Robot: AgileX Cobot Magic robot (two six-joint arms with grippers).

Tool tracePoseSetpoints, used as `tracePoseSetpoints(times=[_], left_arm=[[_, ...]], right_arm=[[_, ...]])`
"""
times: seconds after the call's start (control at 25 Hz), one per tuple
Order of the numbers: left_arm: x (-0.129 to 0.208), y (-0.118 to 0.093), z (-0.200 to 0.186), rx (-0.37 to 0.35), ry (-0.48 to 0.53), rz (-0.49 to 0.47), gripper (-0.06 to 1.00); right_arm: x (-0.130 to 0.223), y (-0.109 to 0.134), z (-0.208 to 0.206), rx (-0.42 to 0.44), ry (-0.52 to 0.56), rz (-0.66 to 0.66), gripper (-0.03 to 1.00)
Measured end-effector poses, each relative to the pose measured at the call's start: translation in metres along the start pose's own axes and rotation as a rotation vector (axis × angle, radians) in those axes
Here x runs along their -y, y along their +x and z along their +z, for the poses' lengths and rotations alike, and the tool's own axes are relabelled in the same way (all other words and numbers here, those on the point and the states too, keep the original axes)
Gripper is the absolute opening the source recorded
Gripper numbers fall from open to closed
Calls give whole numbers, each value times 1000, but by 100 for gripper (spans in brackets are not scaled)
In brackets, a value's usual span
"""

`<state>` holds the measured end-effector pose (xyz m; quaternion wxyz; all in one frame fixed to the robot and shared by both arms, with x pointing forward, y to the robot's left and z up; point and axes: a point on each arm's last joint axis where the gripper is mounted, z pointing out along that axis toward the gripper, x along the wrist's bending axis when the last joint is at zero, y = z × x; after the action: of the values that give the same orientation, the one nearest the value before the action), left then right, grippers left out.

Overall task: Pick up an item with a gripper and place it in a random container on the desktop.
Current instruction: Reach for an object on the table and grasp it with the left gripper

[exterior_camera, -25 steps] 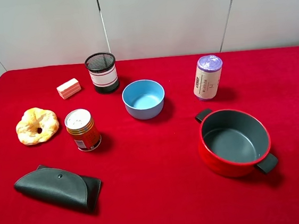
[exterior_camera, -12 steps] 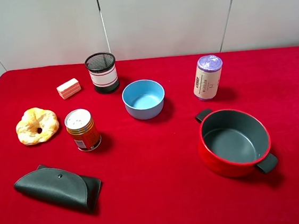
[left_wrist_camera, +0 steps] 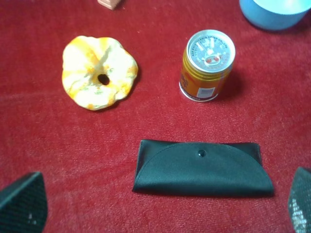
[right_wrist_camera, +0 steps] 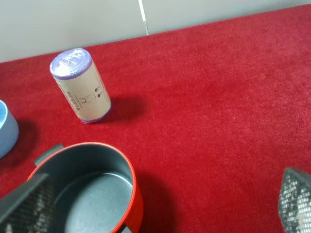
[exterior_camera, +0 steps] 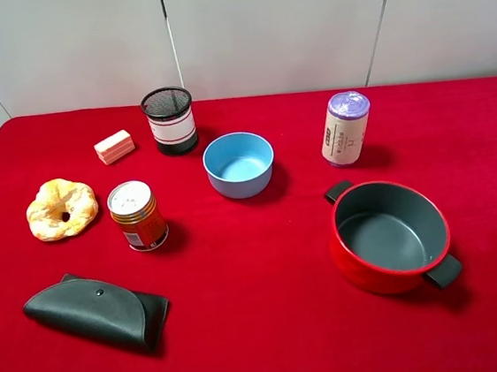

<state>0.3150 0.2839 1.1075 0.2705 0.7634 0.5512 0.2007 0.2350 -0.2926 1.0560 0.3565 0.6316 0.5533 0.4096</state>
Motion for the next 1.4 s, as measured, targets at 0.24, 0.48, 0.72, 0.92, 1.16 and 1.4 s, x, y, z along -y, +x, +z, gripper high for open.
tracePoseSetpoints(times=[0.24, 0.48, 0.72, 0.92, 1.16, 1.4], left_arm=[[-30, 4, 37, 86, 118, 63, 99], [-57, 3, 84, 160, 278, 115, 99], [-80, -10, 128, 203, 339, 194, 99], [-93, -23, 163, 191, 408, 260, 99], [-96, -41, 203, 140, 517, 322, 99], [-85, -53, 242, 146, 602, 347, 99]], right_arm=[[0, 0, 0, 0, 0, 0, 69], [0, 0, 0, 0, -1, 0, 69], [0, 0, 0, 0, -1, 0, 69], [0, 0, 0, 0, -1, 0, 69], [0, 0, 0, 0, -1, 0, 69], [0, 0, 0, 0, 0, 0, 69]])
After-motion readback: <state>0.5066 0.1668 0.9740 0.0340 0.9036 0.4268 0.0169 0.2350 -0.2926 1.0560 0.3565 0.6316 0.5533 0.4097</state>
